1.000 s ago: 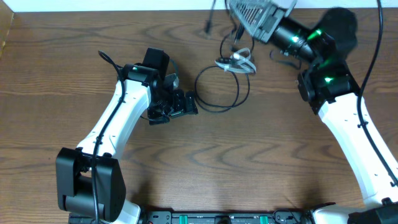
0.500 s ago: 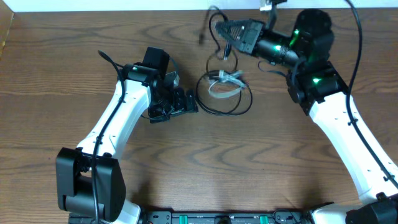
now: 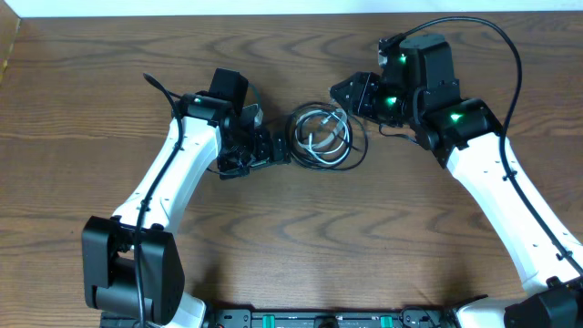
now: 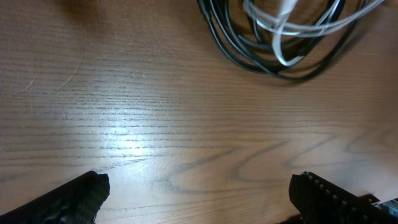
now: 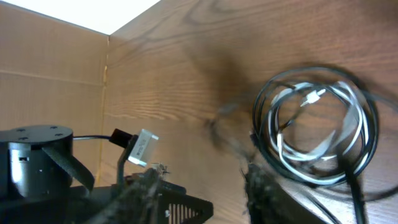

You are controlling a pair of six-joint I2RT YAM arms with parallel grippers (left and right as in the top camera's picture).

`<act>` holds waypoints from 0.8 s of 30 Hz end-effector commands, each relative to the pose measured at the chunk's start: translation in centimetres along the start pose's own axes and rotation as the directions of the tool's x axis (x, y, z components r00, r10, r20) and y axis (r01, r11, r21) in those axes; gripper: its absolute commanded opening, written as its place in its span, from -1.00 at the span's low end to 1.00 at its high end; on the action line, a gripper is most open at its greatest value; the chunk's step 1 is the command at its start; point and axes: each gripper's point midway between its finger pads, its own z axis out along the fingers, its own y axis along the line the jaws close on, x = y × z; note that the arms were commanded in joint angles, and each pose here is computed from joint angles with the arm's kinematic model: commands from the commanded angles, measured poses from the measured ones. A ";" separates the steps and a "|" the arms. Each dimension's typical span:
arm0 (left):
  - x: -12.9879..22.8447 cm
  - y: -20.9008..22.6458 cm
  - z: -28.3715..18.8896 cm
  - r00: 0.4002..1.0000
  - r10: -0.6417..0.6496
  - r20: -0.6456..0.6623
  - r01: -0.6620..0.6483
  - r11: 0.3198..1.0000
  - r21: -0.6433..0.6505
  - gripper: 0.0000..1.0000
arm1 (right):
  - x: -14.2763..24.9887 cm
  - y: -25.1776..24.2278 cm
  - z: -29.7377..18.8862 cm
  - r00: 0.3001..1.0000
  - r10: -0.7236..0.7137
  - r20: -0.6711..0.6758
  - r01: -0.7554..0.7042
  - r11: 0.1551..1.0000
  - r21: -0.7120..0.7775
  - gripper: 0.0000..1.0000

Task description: Untangle cables

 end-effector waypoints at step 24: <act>-0.1 0.2 0.5 1.000 -0.024 0.006 0.024 1.000 -0.003 0.97 | 4.1 -12.3 9.6 0.995 0.062 -0.082 -0.019 0.897 0.442 0.17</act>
